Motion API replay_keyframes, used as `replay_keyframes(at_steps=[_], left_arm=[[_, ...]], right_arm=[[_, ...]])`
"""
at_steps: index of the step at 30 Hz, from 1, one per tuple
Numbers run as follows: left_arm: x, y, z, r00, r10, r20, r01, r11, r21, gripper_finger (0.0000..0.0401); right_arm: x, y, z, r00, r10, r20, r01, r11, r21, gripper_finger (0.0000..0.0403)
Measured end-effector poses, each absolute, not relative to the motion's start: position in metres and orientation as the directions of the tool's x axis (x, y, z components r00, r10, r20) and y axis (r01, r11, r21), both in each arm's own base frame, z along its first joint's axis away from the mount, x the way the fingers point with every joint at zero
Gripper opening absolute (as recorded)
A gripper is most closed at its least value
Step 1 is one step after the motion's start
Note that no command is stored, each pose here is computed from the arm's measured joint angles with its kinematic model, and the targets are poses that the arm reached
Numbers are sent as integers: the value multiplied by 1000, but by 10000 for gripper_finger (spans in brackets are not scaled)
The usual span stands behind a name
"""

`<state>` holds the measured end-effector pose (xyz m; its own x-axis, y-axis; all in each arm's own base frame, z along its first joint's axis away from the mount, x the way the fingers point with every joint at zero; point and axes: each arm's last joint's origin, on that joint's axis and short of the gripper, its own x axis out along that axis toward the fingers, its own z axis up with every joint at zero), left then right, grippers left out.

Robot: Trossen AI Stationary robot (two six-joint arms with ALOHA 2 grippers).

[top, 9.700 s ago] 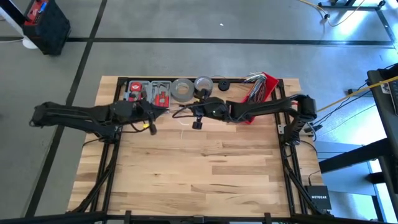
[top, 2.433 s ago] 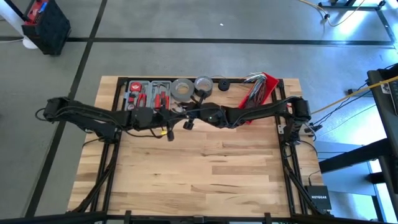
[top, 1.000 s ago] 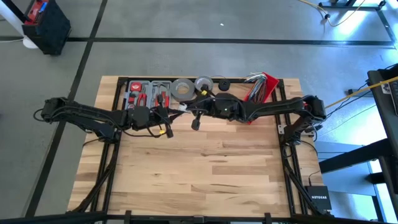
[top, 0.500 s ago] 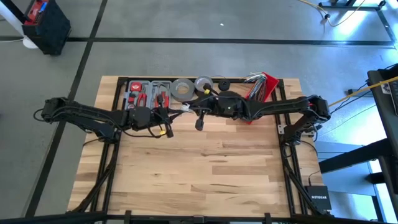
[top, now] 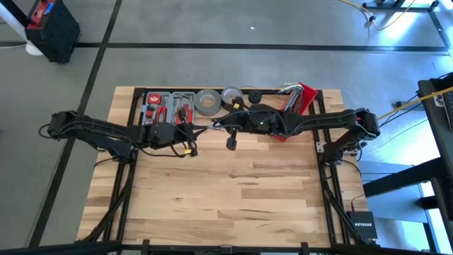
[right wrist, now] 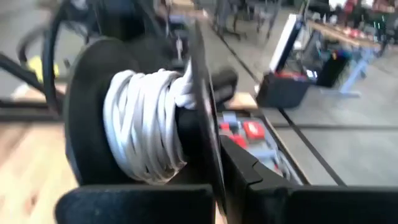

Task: Coil cords
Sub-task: Coil the white wire onto the black spool

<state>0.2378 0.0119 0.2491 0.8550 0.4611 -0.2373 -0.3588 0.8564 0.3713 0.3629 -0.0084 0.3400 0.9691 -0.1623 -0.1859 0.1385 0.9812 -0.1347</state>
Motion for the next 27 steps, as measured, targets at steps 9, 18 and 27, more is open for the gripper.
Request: replay_keyframes(at_steps=[9, 18, 27], left_arm=[[205, 11, 272, 863, 460, -210, -393, 871, 296, 0], [188, 3, 286, 895, 418, -157, -388, 902, 190, 0], [198, 0, 285, 907, 401, -132, -387, 914, 117, 0]], right_arm=[[362, -9, 322, 917, -201, -344, 144, 972, -184, 5], [395, -15, 269, 840, -354, -412, 231, 919, -319, 5], [416, -21, 245, 821, -467, -329, 347, 865, -363, 5]])
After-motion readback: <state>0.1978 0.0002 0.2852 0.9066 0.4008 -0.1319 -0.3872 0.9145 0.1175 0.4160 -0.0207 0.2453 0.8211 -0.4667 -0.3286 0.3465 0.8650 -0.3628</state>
